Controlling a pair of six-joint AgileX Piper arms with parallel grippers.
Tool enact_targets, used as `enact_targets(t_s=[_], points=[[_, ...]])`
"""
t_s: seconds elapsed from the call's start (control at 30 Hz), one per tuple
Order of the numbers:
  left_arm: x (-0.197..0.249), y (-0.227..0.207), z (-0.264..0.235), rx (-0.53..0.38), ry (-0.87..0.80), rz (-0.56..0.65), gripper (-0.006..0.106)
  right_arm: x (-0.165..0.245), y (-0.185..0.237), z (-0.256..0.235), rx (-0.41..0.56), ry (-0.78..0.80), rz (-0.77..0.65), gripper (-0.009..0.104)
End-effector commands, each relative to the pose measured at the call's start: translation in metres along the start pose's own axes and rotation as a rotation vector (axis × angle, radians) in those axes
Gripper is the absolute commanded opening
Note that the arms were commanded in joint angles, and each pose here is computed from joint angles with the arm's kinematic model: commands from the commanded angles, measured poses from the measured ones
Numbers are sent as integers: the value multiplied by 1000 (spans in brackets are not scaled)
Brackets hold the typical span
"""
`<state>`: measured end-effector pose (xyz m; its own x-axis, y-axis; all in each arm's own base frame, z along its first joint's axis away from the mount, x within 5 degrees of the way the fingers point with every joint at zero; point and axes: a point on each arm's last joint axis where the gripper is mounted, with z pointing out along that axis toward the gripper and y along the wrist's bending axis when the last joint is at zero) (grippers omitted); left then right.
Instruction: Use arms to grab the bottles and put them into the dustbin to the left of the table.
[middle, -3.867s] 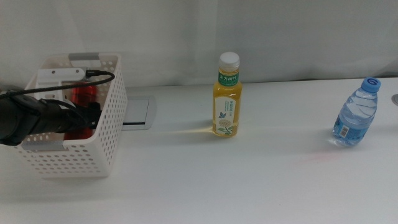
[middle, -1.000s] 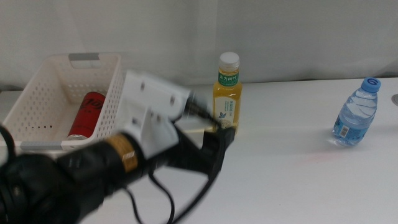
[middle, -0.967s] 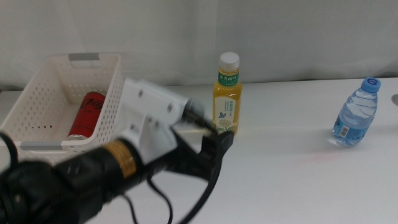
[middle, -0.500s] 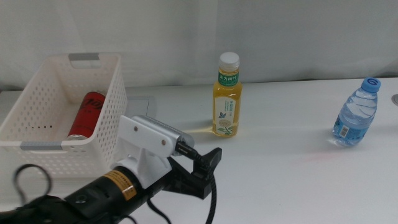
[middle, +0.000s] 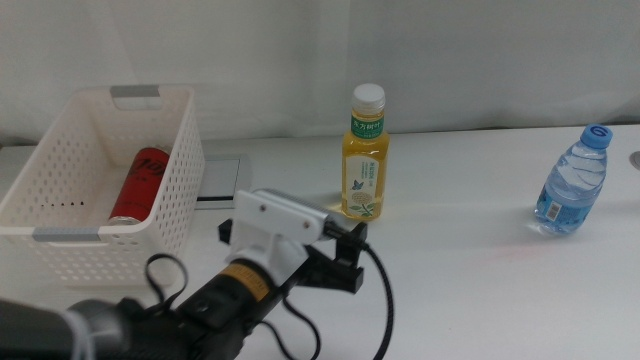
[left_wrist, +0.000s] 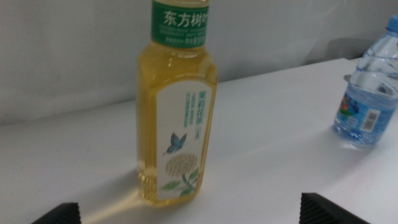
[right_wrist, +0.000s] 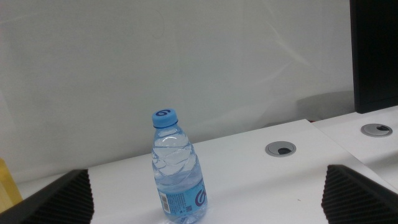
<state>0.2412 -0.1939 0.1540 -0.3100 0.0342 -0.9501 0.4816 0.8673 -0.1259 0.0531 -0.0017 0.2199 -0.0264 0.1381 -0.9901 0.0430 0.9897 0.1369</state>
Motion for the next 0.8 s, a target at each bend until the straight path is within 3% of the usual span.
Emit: enact_targets(t_s=[0.0, 0.1, 0.33, 0.77], points=[[-5, -3, 14, -2, -33, 9, 91, 0, -1, -3, 7, -31, -14, 103], [-9, -7, 33, -10, -19, 5, 91, 0, -1, -3, 7, -31, -14, 103], [-14, -1, 65, -136, -35, -21, 91, 0, -1, -3, 7, -31, -14, 103], [-8, -9, 100, -103, -30, -61, 90, 0, -1, -3, 7, -31, -14, 103]])
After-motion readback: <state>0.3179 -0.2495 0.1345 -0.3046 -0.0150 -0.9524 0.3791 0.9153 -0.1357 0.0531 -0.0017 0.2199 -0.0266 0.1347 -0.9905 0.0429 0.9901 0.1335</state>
